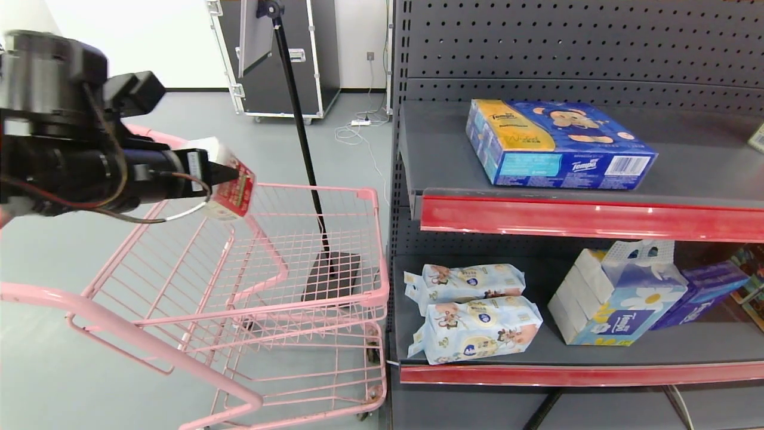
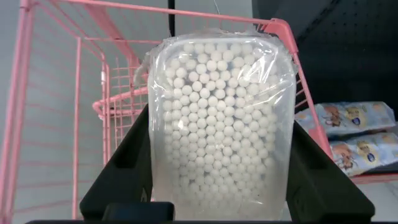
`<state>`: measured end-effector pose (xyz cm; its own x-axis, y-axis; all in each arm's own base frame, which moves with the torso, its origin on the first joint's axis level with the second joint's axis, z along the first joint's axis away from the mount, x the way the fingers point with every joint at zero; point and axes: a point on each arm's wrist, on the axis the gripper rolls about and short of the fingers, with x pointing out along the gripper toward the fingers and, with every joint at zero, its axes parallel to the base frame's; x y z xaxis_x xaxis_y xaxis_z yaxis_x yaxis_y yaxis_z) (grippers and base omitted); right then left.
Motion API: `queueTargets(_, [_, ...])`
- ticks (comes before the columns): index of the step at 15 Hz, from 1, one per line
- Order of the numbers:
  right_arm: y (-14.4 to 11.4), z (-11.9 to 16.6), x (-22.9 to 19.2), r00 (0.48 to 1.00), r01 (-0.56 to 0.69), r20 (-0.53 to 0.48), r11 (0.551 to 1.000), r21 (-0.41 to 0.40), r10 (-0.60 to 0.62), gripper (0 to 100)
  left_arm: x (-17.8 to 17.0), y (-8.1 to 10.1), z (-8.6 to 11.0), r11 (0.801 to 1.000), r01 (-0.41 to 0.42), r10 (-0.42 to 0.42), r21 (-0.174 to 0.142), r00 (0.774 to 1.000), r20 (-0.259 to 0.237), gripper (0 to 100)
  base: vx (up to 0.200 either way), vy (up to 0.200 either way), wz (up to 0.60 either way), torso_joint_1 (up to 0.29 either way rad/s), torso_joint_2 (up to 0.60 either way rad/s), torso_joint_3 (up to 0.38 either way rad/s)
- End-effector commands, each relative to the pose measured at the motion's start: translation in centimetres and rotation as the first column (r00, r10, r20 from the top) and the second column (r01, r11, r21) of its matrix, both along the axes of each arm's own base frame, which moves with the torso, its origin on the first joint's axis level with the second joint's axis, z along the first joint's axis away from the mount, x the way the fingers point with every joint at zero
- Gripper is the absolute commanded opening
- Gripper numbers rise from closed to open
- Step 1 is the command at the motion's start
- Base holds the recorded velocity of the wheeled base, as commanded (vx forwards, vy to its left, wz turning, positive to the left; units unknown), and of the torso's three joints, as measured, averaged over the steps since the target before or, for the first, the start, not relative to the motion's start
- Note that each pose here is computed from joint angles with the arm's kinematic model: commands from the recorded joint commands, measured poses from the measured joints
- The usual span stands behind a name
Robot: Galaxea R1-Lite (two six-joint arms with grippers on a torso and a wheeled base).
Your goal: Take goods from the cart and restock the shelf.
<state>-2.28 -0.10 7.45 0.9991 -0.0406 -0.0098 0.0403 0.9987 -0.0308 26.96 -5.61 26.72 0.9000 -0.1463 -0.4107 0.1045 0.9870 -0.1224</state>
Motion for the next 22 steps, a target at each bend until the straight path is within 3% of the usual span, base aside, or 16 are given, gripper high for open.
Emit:
queueTargets(1, [0.0, 0.0, 0.0, 1.0, -0.001, -0.001, 1.0, 0.0, 0.001, 100, -12.9, 3.9, 1.0, 0.998, -0.037, 0.043, -0.041, 0.986, 0.159, 0, 0.0, 0.0, 0.0, 0.0, 0.0, 0.0])
queueTargets(5, [0.0, 0.0, 0.0, 1.0, -0.001, -0.001, 1.0, 0.0, 0.001, 100, -22.3, 5.1, -3.2, 0.998, -0.037, 0.047, -0.044, 0.961, 0.273, 0, 0.0, 0.0, 0.0, 0.0, 0.0, 0.0])
queueTargets(6, [0.0, 0.0, 0.0, 1.0, 0.001, -0.001, 1.0, 0.0, -0.001, 100, -22.5, 5.1, -3.4, 0.998, -0.037, 0.047, -0.044, 0.96, 0.275, 0, 0.0, 0.0, 0.0, 0.0, 0.0, 0.0])
queueTargets(7, [0.0, 0.0, 0.0, 1.0, -0.001, -0.001, 1.0, 0.001, 0.001, 100, -24.8, 5.4, -5.8, 0.998, -0.046, 0.058, -0.047, 0.952, 0.3, 0, 0.0, 0.0, 0.0, 0.017, -0.13, -0.085])
queueTargets(10, [0.0, 0.0, 0.0, 1.0, -0.001, -0.001, 1.0, 0.0, 0.001, 100, -26.7, 5.6, -8.0, 0.998, -0.028, 0.043, -0.051, 0.944, 0.328, 0, 0.0, 0.0, 0.0, 0.092, -0.39, -0.271])
queueTargets(13, [0.0, 0.0, 0.0, 1.0, 0.001, -0.001, 1.0, 0.0, -0.001, 100, -27.6, 5.6, -8.9, 0.998, 0.005, 0.017, -0.059, 0.934, 0.358, 0, 0.0, 0.0, 0.0, 0.152, -0.51, -0.357])
queueTargets(19, [0.0, 0.0, 0.0, 1.0, -0.001, -0.001, 1.0, 0.0, 0.001, 100, -28.9, 5.7, -10.4, 0.999, 0.026, -0.007, -0.042, 0.918, 0.396, 0, 0.0, 0.0, 0.0, 0.198, -0.58, -0.373])
queueTargets(22, [0.0, 0.0, 0.0, 1.0, -0.001, -0.001, 1.0, 0.001, 0.001, 100, -29.0, 5.7, -10.3, 0.999, 0.037, -0.034, 0.0, 0.913, 0.407, 0, 0.0, 0.0, 0.0, 0.207, -0.53, -0.328])
